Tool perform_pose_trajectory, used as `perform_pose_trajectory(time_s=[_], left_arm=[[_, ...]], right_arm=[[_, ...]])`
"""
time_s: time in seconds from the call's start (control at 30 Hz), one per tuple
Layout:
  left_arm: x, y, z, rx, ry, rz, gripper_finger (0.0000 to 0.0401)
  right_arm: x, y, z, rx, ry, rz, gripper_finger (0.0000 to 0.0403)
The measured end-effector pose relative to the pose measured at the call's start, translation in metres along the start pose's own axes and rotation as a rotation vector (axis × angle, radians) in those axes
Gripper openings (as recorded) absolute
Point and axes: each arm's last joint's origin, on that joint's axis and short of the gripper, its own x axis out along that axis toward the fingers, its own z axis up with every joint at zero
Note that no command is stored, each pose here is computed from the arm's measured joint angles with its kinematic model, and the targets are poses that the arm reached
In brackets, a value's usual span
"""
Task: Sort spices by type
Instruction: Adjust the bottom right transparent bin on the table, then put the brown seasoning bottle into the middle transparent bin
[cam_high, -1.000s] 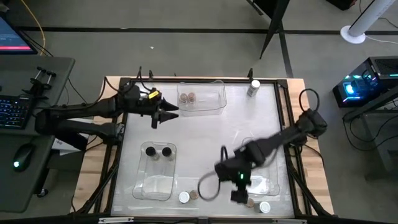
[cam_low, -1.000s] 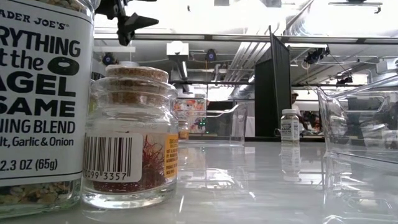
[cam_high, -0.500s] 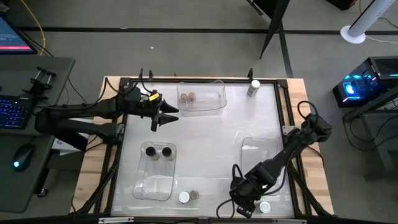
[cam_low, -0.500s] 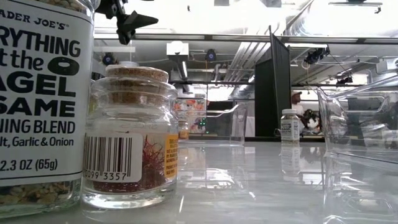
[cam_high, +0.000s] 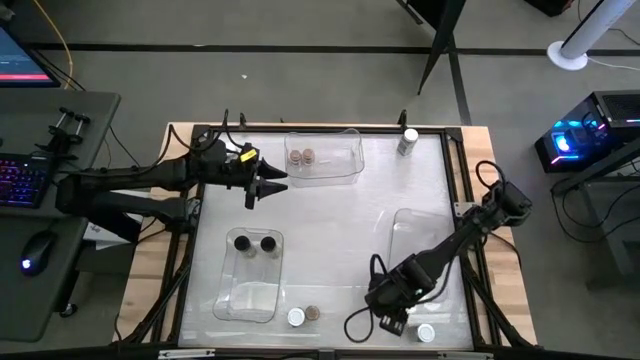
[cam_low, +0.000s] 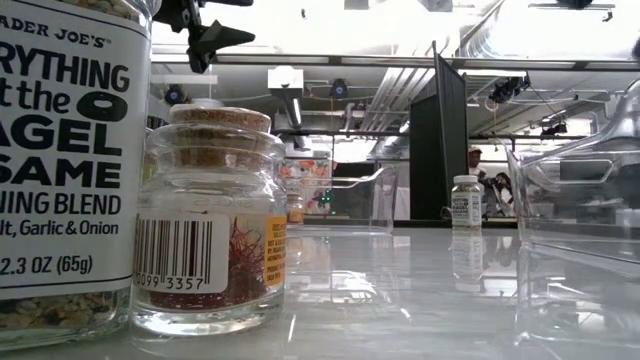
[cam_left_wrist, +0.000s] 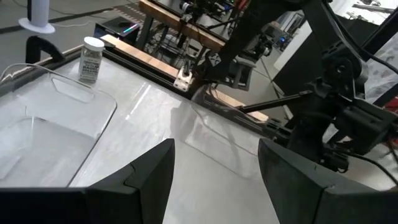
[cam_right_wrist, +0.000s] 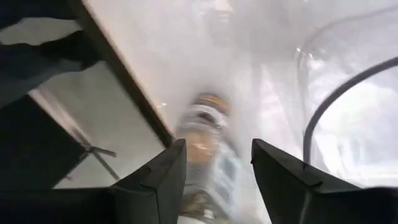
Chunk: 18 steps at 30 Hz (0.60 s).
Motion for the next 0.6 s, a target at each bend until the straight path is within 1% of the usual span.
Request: perform_pose_trajectory(time_s=[0.1,0.17,0.23,0.33,0.4,0.5,0.6], left_arm=[[0.000,0.000,0.000,0.000,0.000,0.001,0.0218],[0.000,0.000,0.000,0.000,0.000,0.001,0.0218],[0.000,0.000,0.000,0.000,0.000,0.001,0.0218],[0.000,0.000,0.000,0.000,0.000,0.001,0.0218],[0.000,0.000,0.000,-0.001,0.000,0.001,0.0218],[0.000,0.000,0.000,-0.001,0.000,0.001,0.0218],[0.000,0.000,0.000,0.000,-0.001,0.001,0.0218]], right_arm=[[-0.002,-0.008,0.001,-0.015,0.030,-0.061,0.0177],[-0.003,-0.011,0.002,-0.006,0.042,-0.076,0.0177],[-0.004,-0.007,0.004,-0.005,0.027,-0.041,0.0177],[-0.008,0.013,0.002,-0.043,-0.039,0.081,0.0177],[-0.007,0.024,-0.004,-0.041,-0.081,0.133,0.0177],[-0.002,0.035,-0.017,-0.056,-0.161,0.154,0.0177],[0.002,0.039,-0.030,-0.067,-0.193,0.124,0.0178]])
